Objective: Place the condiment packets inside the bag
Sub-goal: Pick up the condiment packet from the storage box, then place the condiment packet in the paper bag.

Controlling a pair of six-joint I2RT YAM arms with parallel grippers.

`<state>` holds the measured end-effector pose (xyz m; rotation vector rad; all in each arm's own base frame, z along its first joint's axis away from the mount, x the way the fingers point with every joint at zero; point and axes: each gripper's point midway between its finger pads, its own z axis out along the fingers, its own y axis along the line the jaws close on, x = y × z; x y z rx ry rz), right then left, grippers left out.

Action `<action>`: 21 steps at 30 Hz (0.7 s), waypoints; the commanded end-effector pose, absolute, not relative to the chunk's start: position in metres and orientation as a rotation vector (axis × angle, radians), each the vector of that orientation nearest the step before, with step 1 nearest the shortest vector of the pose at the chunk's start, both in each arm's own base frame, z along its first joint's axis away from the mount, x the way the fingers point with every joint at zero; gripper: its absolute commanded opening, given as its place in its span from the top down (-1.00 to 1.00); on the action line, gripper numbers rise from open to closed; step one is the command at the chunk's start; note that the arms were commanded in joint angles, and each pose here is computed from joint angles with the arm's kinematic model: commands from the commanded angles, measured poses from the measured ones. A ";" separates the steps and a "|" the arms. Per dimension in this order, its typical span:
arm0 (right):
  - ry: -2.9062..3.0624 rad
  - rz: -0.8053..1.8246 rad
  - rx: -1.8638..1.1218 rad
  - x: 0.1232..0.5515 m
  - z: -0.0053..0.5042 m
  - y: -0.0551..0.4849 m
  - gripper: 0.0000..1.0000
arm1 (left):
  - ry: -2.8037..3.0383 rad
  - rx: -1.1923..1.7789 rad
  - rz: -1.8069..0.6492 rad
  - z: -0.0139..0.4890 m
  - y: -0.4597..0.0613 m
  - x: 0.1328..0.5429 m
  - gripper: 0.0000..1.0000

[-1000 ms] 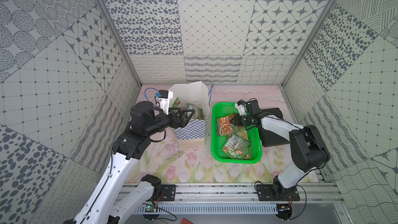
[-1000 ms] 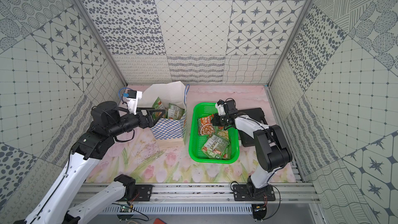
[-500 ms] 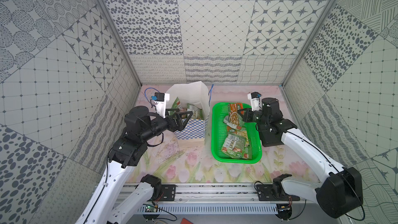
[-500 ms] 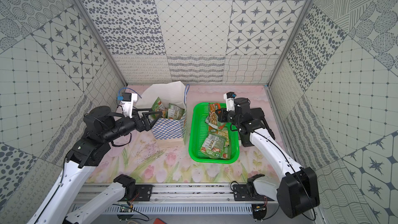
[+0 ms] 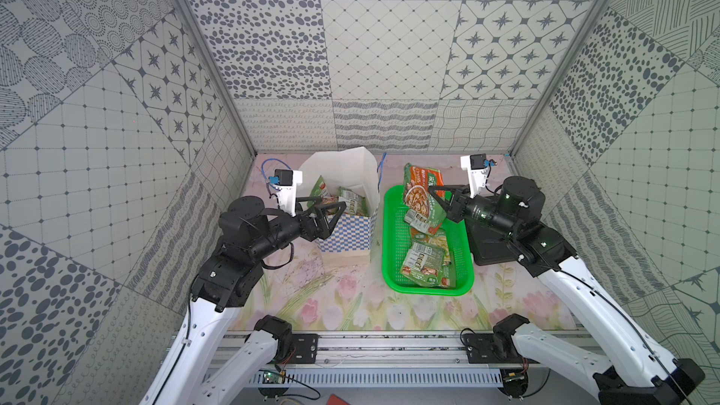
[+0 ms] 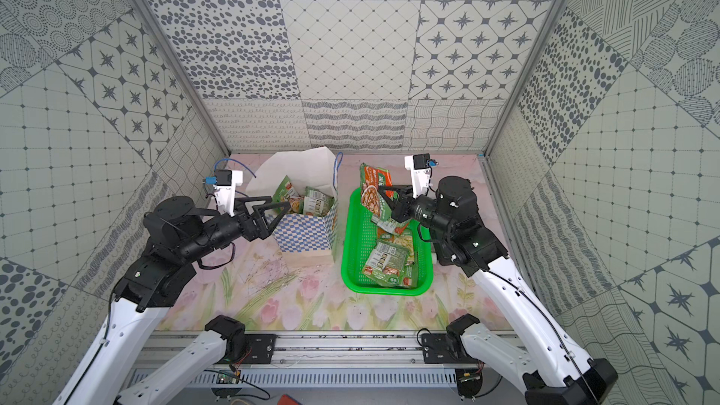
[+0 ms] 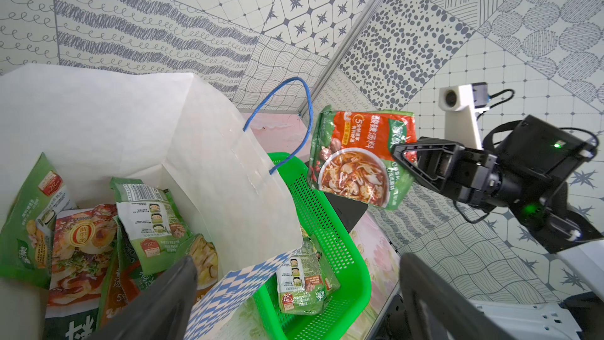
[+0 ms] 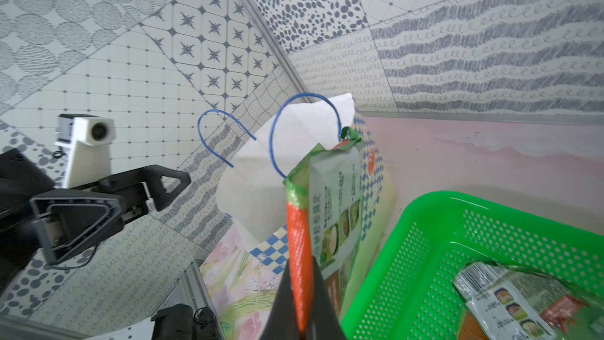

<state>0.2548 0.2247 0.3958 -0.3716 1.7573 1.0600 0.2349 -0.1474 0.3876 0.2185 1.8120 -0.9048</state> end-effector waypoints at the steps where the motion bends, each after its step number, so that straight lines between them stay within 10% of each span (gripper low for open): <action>1: 1.578 1.089 -0.411 0.238 0.451 0.231 1.00 | 1.739 0.233 -0.891 0.403 -0.146 0.235 -0.99; 21: 1.515 1.129 -0.638 0.249 0.502 0.348 1.00 | 1.684 0.219 -0.868 0.411 -0.138 0.226 -0.99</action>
